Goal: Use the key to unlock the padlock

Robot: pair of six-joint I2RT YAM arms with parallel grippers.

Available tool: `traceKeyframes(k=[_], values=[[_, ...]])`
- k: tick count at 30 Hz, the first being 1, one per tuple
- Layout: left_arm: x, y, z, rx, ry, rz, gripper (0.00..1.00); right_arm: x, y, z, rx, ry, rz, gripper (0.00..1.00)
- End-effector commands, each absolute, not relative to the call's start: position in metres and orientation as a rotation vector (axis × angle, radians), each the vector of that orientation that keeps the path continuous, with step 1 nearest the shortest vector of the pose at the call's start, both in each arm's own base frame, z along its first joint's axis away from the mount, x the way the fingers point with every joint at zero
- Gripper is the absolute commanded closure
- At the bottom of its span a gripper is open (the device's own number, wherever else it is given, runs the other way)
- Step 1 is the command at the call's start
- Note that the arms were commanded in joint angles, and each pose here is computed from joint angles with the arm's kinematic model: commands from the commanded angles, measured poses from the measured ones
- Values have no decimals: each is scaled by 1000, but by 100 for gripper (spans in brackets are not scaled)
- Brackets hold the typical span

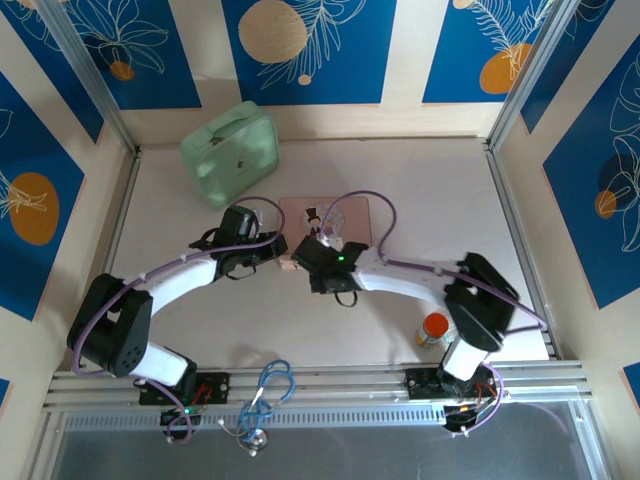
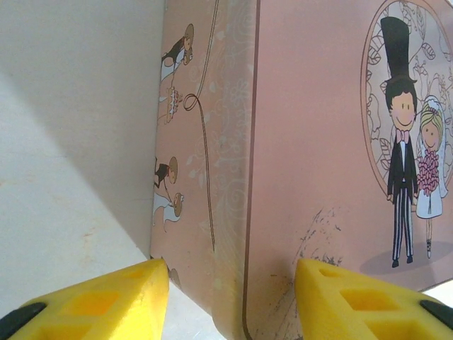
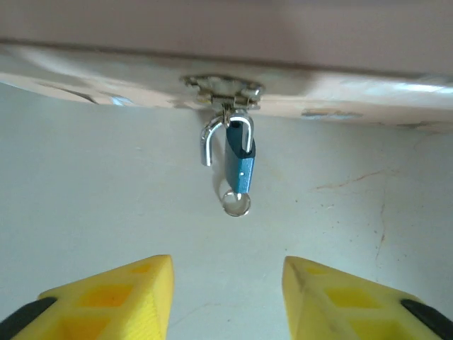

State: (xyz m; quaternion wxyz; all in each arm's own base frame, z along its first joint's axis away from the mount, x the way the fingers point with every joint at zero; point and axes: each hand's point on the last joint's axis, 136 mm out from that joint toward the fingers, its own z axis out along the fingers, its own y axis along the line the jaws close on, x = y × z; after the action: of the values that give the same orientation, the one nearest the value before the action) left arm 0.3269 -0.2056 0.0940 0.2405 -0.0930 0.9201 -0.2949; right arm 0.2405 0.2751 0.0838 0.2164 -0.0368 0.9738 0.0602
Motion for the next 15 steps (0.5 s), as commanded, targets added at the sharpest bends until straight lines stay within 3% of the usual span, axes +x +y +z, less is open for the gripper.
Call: traceKeyframes(k=[1,3,7,15], values=[[332,-207,102,-244,2498,-832,50,254,281,94,-34,2645,348,63],[335,-208,104,-241,2494,-830,48,257,267,84,47,2694,329,72],[339,-211,106,-227,2494,-835,47,262,246,63,176,2784,272,81],[342,-211,102,-214,2509,-819,48,272,242,49,205,2802,218,83]])
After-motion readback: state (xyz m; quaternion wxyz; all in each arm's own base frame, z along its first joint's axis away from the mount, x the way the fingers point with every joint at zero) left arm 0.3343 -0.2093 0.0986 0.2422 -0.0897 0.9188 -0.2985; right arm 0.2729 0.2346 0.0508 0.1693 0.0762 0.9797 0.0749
